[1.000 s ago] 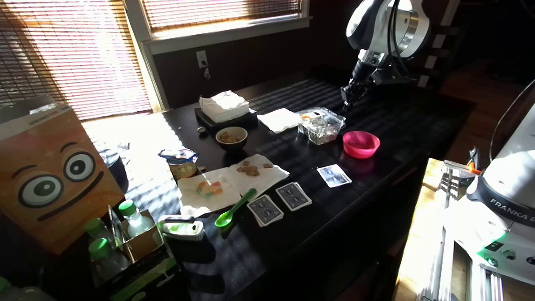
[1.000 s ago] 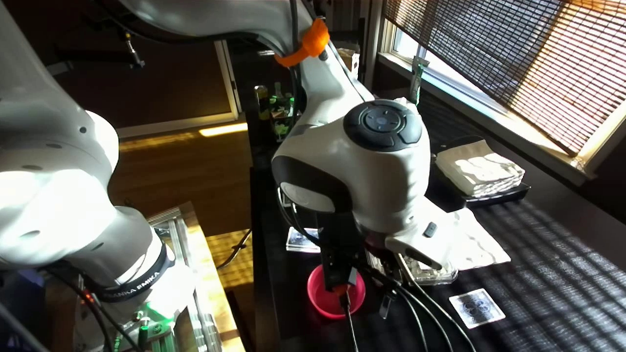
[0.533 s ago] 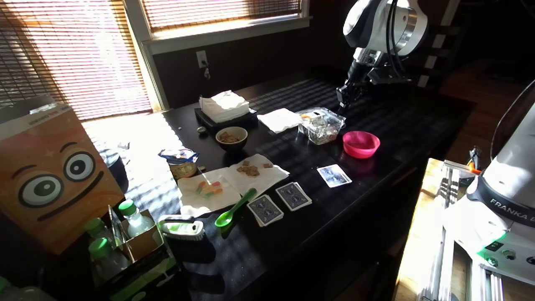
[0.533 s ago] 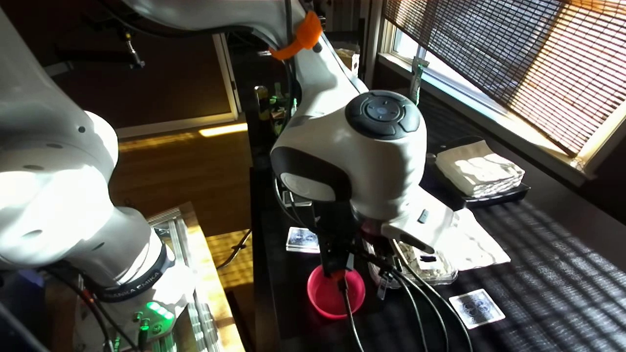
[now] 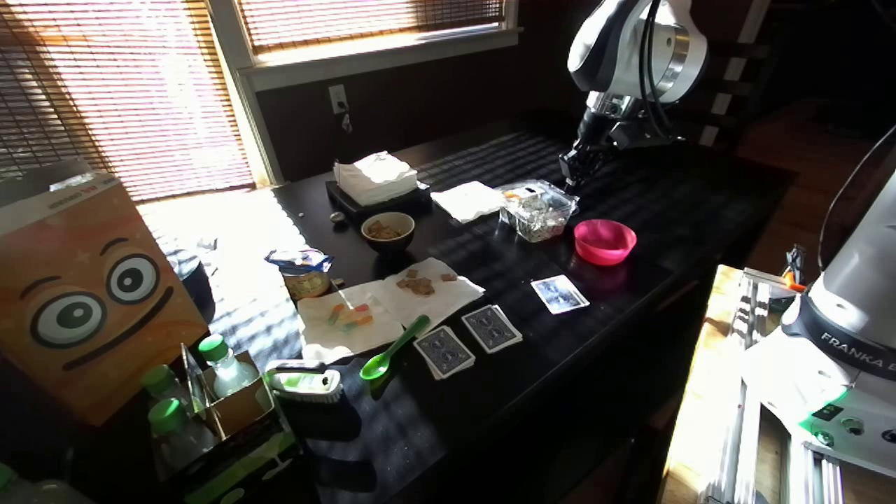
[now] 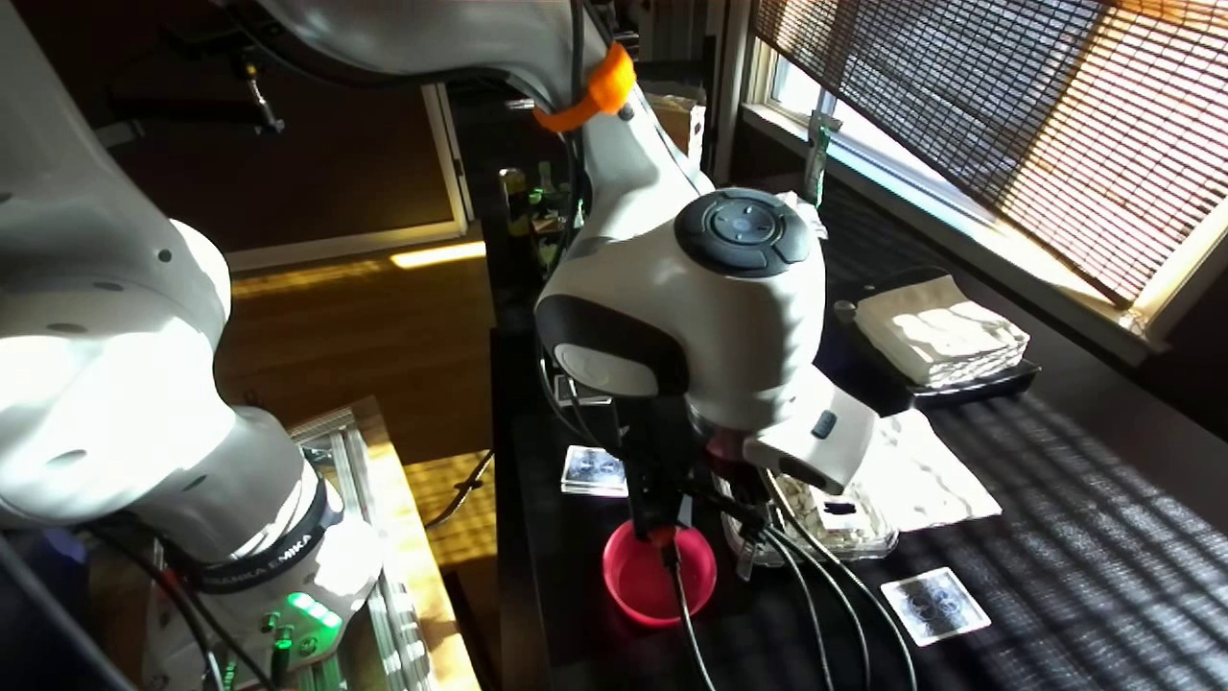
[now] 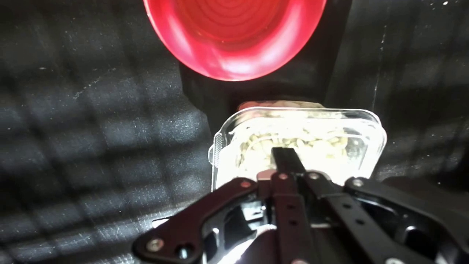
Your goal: Put the transparent lid on the transparent bowl
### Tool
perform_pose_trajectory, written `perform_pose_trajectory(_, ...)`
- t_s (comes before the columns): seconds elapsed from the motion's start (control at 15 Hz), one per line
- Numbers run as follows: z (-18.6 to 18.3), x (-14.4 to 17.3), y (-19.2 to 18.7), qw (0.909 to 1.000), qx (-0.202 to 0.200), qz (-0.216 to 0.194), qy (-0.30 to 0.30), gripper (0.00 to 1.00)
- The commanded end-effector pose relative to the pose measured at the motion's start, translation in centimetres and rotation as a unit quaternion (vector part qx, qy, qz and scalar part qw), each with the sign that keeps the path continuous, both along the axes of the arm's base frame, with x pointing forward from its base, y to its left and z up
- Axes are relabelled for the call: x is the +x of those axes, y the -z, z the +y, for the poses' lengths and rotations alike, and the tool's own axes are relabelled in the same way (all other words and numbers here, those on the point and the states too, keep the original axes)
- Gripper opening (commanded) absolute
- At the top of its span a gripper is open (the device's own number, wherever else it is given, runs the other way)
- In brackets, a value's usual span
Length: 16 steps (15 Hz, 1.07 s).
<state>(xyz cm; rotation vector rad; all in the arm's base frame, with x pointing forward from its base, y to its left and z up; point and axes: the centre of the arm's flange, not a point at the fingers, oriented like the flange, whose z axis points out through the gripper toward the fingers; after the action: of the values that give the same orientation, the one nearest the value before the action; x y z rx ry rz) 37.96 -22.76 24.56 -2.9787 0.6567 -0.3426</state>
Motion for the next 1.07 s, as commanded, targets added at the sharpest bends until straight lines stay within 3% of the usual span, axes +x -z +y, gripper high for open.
perform_pose_trajectory(0.0,0.0,0.5,0.7,0.9998,-0.016,0.004,0.007,0.0)
perform_pose_trajectory(1.0,-0.4,1.3,2.4,0.9997,-0.019,0.009,0.009,0.0)
